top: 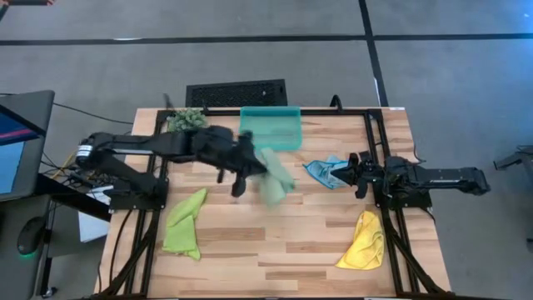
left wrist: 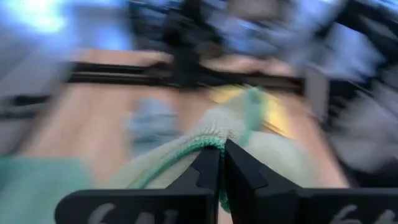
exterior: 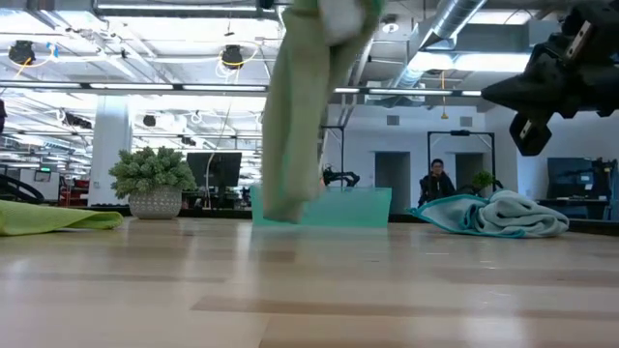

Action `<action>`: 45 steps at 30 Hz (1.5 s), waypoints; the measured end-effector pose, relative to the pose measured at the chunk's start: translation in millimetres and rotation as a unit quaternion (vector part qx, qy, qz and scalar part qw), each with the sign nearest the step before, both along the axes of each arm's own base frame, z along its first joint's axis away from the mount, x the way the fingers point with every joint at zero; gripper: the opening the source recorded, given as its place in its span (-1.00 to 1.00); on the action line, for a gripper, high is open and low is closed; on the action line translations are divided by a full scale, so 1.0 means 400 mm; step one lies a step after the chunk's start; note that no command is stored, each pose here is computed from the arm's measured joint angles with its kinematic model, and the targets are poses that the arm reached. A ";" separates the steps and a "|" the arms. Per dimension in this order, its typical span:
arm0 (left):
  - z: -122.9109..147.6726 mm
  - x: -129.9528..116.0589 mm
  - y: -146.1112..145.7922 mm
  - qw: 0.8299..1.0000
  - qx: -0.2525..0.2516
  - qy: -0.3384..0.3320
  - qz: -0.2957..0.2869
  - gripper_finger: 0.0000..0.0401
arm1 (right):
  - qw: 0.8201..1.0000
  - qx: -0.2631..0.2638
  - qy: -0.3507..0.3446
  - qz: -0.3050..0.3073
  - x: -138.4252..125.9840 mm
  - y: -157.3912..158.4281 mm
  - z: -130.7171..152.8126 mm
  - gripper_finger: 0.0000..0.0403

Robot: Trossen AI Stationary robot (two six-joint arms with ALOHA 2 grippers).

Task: Fold microfiber towels
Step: Fold the green towel

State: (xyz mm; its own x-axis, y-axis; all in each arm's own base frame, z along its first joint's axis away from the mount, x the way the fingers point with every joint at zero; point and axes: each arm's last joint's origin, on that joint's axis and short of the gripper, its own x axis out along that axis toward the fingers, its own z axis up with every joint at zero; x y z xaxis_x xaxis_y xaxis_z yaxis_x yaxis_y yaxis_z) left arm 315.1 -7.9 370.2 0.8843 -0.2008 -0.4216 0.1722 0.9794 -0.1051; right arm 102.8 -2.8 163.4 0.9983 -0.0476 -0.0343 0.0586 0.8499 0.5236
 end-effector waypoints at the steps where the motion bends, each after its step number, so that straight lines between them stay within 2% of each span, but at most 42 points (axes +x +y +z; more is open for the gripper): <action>1: -0.016 0.013 -0.002 0.999 -0.008 0.009 -0.045 -0.99 | 1.000 0.000 0.001 -0.001 0.000 -0.001 0.000 -0.83; 3: -0.048 0.033 -0.010 0.995 -0.021 0.032 -0.096 -0.99 | 1.000 0.000 0.001 -0.001 0.000 -0.001 0.000 -0.83; 5: -0.084 0.046 -0.029 0.992 -0.017 0.074 -0.100 -0.99 | 1.000 0.000 0.001 -0.001 0.000 -0.001 0.000 -0.83; 8: -0.142 0.047 -0.074 0.985 0.040 0.158 -0.055 -0.99 | 1.000 -0.001 0.000 -0.001 0.000 -0.001 0.001 -0.83; 11: -0.210 0.048 -0.126 0.964 0.109 0.242 -0.002 -1.00 | 1.000 -0.001 -0.001 -0.001 0.000 -0.001 0.002 -0.83; 13: -0.252 0.050 -0.159 0.949 0.133 0.284 0.019 -1.00 | 1.000 -0.001 -0.001 -0.001 0.000 -0.001 0.003 -0.83; 19: -0.348 0.065 -0.287 0.936 0.159 0.312 0.022 -0.99 | 1.000 -0.002 -0.024 -0.002 0.000 -0.001 0.015 -0.83; 24: -0.409 0.059 -0.367 0.930 0.170 0.317 0.069 -0.91 | 0.997 0.016 -0.036 -0.063 -0.001 -0.009 0.020 -0.83; 29: -0.417 0.051 -0.414 0.940 0.144 0.299 0.084 -0.62 | 0.999 -0.006 -0.054 0.007 0.012 0.021 0.029 -0.83; 32: -0.406 0.048 -0.423 0.944 0.158 0.280 0.079 -0.41 | 0.996 -0.024 -0.071 0.046 0.028 0.050 0.038 -0.83; 37: -0.373 0.044 -0.420 0.952 0.153 0.255 0.077 -0.10 | 0.992 -0.083 -0.016 0.090 0.072 0.105 0.010 -0.83; 41: -0.349 0.031 -0.414 0.953 0.142 0.249 0.103 0.03 | 0.983 -0.132 0.046 0.116 0.146 0.151 0.015 -0.83; 45: -0.354 -0.002 -0.419 0.939 0.124 0.287 0.147 0.04 | 0.963 -0.203 0.098 0.149 0.252 0.199 0.033 -0.79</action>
